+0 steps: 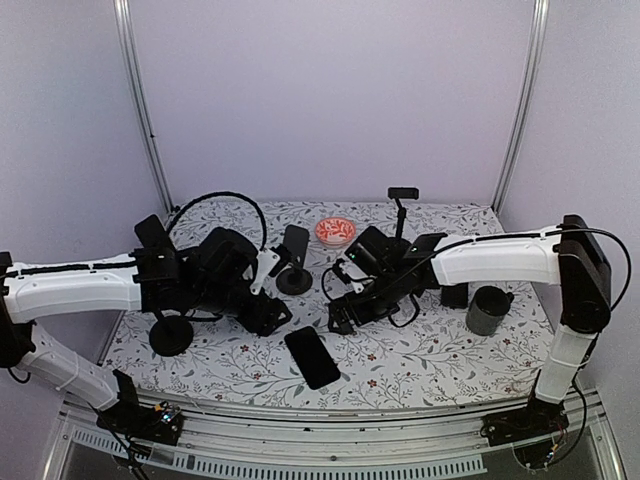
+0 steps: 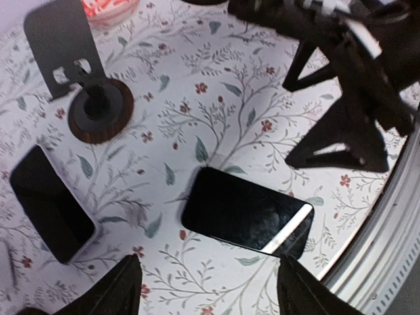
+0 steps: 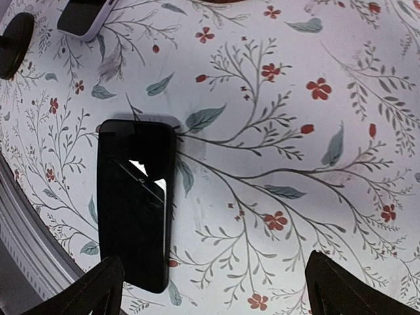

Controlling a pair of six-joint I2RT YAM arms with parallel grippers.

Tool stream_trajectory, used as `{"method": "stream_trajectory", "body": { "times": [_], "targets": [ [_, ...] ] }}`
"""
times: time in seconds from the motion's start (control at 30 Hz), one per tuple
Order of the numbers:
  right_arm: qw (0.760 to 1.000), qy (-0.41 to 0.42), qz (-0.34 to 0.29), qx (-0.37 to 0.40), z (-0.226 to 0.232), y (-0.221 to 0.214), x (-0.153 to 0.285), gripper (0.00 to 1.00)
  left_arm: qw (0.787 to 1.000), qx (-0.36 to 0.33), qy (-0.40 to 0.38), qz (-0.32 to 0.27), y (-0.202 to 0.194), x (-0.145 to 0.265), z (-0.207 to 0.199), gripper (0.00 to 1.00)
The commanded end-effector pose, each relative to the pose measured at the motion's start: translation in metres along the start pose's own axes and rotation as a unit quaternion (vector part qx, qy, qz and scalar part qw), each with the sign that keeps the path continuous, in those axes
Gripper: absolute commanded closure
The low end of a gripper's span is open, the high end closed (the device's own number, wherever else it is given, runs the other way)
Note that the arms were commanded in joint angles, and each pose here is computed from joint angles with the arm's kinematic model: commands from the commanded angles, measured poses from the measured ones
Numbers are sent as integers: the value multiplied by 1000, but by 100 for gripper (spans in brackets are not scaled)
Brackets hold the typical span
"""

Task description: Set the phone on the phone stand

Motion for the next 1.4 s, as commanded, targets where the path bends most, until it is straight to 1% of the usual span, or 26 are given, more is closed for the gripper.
{"method": "stream_trajectory", "body": {
  "times": [0.0, 0.1, 0.17, 0.2, 0.3, 0.6, 0.83, 0.97, 1.03, 1.2, 1.27, 1.37],
  "targets": [
    [998, -21, 56, 21, 28, -3, -21, 1, 993, 28, 83, -77, 33, 21, 30, 22],
    [996, -22, 79, 28, 46, -1, -35, 1, 985, 76, 106, -117, 46, 32, 43, 17],
    [995, -24, 91, 30, 57, 2, -41, 1, 978, 114, 117, -131, 50, 39, 52, 2],
    [995, -26, 95, 30, 61, 3, -44, 1, 974, 130, 124, -136, 51, 41, 56, 1],
    [993, -42, 109, 29, 67, 3, -51, 1, 968, 147, 141, -146, 51, 47, 61, 1],
    [989, -50, 140, 25, 78, -3, -63, 1, 966, 123, 169, -155, 49, 56, 72, 1],
    [982, -94, 163, 34, 81, -8, -77, 1, 965, 125, 173, -155, 46, 59, 77, 1],
    [980, -101, 170, 34, 84, -11, -80, 1, 965, 119, 180, -149, 42, 57, 78, 1],
    [974, -115, 190, 34, 78, -21, -93, 1, 965, 118, 180, -147, 41, 56, 78, 1],
    [961, -168, 217, 39, 66, -35, -100, 1, 965, 126, 181, -144, 38, 54, 79, 1],
    [957, -176, 229, 40, 63, -40, -103, 0, 965, 128, 179, -141, 38, 53, 79, 1],
    [956, -171, 237, 37, 63, -45, -103, 5, 966, 131, 173, -140, 39, 52, 77, 1]
  ]
}}
Point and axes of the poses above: each gripper's point midway between its finger pads, its own x axis back along the fingers, its own z axis along the line the jaws close on, y = z × x, the point moved 7 cm from there along x, back along the fingers, and after that the axes turned 1 degree about -x, right-handed, at the moved point
